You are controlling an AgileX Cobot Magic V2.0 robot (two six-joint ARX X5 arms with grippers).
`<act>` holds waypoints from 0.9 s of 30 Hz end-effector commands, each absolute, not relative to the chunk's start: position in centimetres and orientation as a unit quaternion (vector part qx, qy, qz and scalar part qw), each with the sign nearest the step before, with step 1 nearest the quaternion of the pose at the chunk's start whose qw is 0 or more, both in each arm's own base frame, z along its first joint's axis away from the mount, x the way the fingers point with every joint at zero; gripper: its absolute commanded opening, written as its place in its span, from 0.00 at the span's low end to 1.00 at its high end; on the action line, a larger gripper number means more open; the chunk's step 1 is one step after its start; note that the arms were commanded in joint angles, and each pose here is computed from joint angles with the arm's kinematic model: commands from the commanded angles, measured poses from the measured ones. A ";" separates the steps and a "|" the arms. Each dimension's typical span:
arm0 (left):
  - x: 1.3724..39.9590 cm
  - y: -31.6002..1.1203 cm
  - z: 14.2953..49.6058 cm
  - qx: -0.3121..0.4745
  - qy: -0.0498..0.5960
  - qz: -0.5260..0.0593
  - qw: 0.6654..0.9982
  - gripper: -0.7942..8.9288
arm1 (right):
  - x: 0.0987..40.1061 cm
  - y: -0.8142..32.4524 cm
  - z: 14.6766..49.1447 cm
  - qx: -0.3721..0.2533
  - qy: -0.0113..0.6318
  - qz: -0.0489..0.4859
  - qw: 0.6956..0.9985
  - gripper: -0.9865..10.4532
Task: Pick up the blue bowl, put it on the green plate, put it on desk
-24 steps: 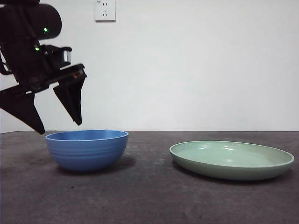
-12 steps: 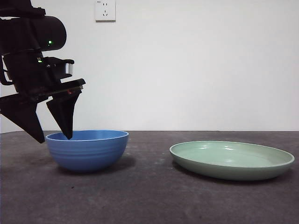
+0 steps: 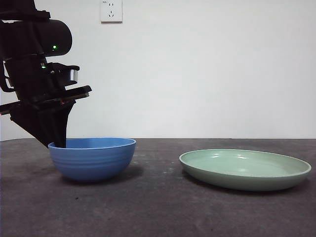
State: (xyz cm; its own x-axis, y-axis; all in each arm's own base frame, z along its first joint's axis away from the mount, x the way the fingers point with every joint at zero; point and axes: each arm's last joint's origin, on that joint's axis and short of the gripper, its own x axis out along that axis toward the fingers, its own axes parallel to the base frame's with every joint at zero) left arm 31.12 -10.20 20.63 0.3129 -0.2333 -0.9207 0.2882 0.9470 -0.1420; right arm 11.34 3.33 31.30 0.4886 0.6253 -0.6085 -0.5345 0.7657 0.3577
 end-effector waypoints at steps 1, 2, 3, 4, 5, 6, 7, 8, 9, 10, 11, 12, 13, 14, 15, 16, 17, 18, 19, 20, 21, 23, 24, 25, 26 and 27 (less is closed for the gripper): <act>31.7 -10.5 20.6 0.021 0.560 -0.160 0.813 0.09 | 11.4 3.4 31.9 0.057 0.366 0.340 0.864 0.45; 31.7 -10.6 20.6 0.021 0.559 -0.160 0.813 0.09 | 11.4 3.4 31.9 0.057 0.366 0.340 0.864 0.45; 31.8 -10.6 20.6 0.021 0.558 -0.160 0.814 0.09 | 11.4 3.4 31.9 0.057 0.366 0.340 0.864 0.45; 31.8 -10.6 20.6 0.020 0.557 -0.160 0.815 0.09 | 11.4 3.4 31.9 0.057 0.366 0.340 0.864 0.45; 31.8 -10.6 20.6 0.019 0.557 -0.159 0.815 0.09 | 11.4 3.4 31.9 0.057 0.366 0.340 0.864 0.45; 31.8 -10.6 20.7 0.015 0.557 -0.157 0.815 0.09 | 11.4 3.4 31.9 0.057 0.366 0.340 0.864 0.45; 31.8 -10.6 20.8 0.012 0.556 -0.155 0.816 0.09 | 11.4 3.4 31.9 0.057 0.366 0.340 0.864 0.45; 31.7 -10.6 21.0 0.010 0.554 -0.157 0.818 0.09 | 11.4 3.4 31.9 0.057 0.366 0.340 0.864 0.45; 31.6 -10.6 21.2 0.008 0.551 -0.159 0.819 0.09 | 11.4 3.4 31.9 0.057 0.366 0.340 0.864 0.45; 31.5 -10.7 21.5 0.008 0.546 -0.161 0.822 0.09 | 11.4 3.4 31.9 0.057 0.366 0.340 0.864 0.45; 31.3 -10.8 22.0 0.008 0.539 -0.165 0.826 0.09 | 11.4 3.4 31.9 0.057 0.366 0.340 0.864 0.45; 31.1 -10.9 22.5 0.006 0.530 -0.168 0.831 0.09 | 11.4 3.4 31.9 0.057 0.366 0.340 0.864 0.45; 31.0 -11.1 23.1 0.003 0.523 -0.171 0.835 0.09 | 11.4 3.4 31.9 0.057 0.366 0.340 0.864 0.45; 30.8 -11.3 23.8 -0.001 0.513 -0.174 0.840 0.09 | 11.4 3.4 31.9 0.057 0.366 0.340 0.864 0.45; 30.6 -11.6 24.5 -0.002 0.504 -0.181 0.845 0.09 | 11.4 3.4 31.9 0.057 0.366 0.340 0.864 0.45; 30.4 -11.9 25.2 -0.002 0.495 -0.189 0.848 0.09 | 11.4 3.4 31.9 0.057 0.366 0.340 0.864 0.45; 30.3 -12.3 26.0 -0.003 0.484 -0.199 0.852 0.09 | 11.4 3.4 31.9 0.057 0.366 0.340 0.864 0.45; 30.3 -12.7 26.6 -0.004 0.477 -0.204 0.855 0.09 | 11.4 3.4 31.9 0.057 0.366 0.340 0.864 0.45; 30.2 -13.1 27.1 -0.005 0.470 -0.209 0.857 0.09 | 11.4 3.4 31.9 0.057 0.366 0.340 0.864 0.45; 30.2 -13.7 27.8 -0.005 0.461 -0.217 0.860 0.09 | 11.4 3.4 31.9 0.057 0.366 0.340 0.864 0.45; 30.2 -14.1 28.3 -0.004 0.454 -0.224 0.863 0.09 | 11.4 3.4 31.9 0.057 0.366 0.340 0.864 0.45; 30.1 -15.1 29.2 -0.004 0.436 -0.239 0.868 0.09 | 11.4 3.4 31.9 0.058 0.367 0.340 0.864 0.45; 30.0 -15.7 29.6 -0.006 0.427 -0.246 0.870 0.09 | 11.4 3.4 31.9 0.058 0.367 0.340 0.864 0.45; 29.8 -16.2 29.9 -0.009 0.422 -0.252 0.871 0.09 | 11.4 3.4 31.9 0.058 0.367 0.340 0.864 0.45; 29.7 -16.8 30.3 -0.010 0.415 -0.260 0.872 0.09 | 11.4 3.4 31.9 0.058 0.367 0.340 0.864 0.45; 29.6 -17.2 30.5 -0.010 0.413 -0.265 0.871 0.09 | 11.4 3.4 31.9 0.058 0.367 0.340 0.864 0.45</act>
State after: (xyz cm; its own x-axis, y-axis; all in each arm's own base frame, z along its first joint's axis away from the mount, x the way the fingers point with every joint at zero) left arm 29.23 -16.53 30.01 0.5120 -0.4528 -0.7299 0.4537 0.8641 -0.2178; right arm 11.34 3.33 31.30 0.4886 0.6253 -0.6085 -0.5345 0.7657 0.3577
